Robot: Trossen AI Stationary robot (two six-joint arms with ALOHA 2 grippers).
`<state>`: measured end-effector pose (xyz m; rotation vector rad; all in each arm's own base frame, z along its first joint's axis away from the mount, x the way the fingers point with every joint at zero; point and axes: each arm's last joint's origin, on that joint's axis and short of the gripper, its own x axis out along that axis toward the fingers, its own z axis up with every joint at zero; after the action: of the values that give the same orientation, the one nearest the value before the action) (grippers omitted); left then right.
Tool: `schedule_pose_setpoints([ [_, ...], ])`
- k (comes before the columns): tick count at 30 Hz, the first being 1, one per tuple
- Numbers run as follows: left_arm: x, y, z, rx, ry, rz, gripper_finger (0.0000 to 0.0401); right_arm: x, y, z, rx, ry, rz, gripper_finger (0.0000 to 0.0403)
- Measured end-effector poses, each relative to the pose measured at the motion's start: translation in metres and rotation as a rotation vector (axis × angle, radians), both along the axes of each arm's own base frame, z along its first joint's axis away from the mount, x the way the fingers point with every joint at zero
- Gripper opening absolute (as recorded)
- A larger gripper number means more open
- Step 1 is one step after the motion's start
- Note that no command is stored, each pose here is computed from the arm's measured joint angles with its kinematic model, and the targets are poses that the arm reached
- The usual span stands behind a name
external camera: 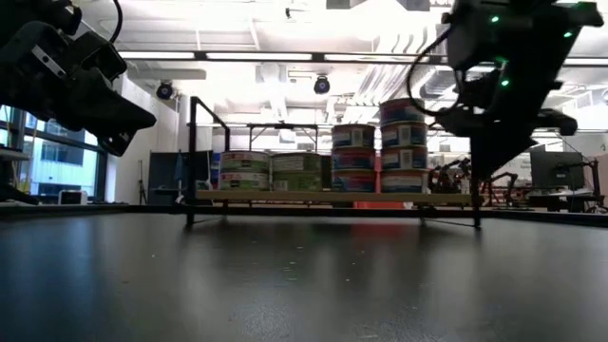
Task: Stack canned seafood by type on shelf
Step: Adjust the shelf, then return to Home Position
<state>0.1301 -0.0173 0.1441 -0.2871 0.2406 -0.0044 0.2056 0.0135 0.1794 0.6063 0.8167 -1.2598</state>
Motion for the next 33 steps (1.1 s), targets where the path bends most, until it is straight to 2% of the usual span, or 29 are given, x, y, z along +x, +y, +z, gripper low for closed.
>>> schedule_pose_setpoints([
  [3, 0.0, 0.0, 0.0, -0.002, -0.004, -0.014, 0.0, 0.01, 0.0, -0.004, -0.031, 0.0, 0.066, 0.0],
  [7, 0.0, -0.001, 0.0, 0.003, -0.004, -0.045, 0.0, 0.017, 0.004, 0.0, 0.003, 0.001, 0.139, 0.0],
  [13, 0.0, -0.002, 0.003, 0.044, -0.038, -0.084, 0.0, 0.02, 0.027, 0.017, 0.159, 0.049, 0.496, 0.0],
  [16, 0.001, -0.002, 0.006, 0.08, -0.072, -0.099, 0.0, 0.022, 0.045, 0.029, 0.22, -0.074, 0.669, 0.0],
  [20, 0.002, -0.002, 0.015, 0.154, -0.164, -0.105, 0.0, 0.028, 0.063, 0.046, 0.212, -0.27, 0.796, 0.0],
  [23, 0.003, 0.001, 0.019, 0.224, -0.213, -0.087, 0.0, 0.032, 0.066, 0.054, 0.204, -0.367, 0.823, 0.0],
  [27, 0.002, 0.007, 0.018, 0.277, -0.199, -0.104, 0.0, 0.036, 0.064, 0.056, 0.216, -0.415, 0.809, 0.0],
  [33, -0.001, 0.017, 0.015, 0.258, -0.171, -0.172, 0.0, 0.04, 0.065, 0.06, 0.252, -0.483, 0.801, 0.0],
])
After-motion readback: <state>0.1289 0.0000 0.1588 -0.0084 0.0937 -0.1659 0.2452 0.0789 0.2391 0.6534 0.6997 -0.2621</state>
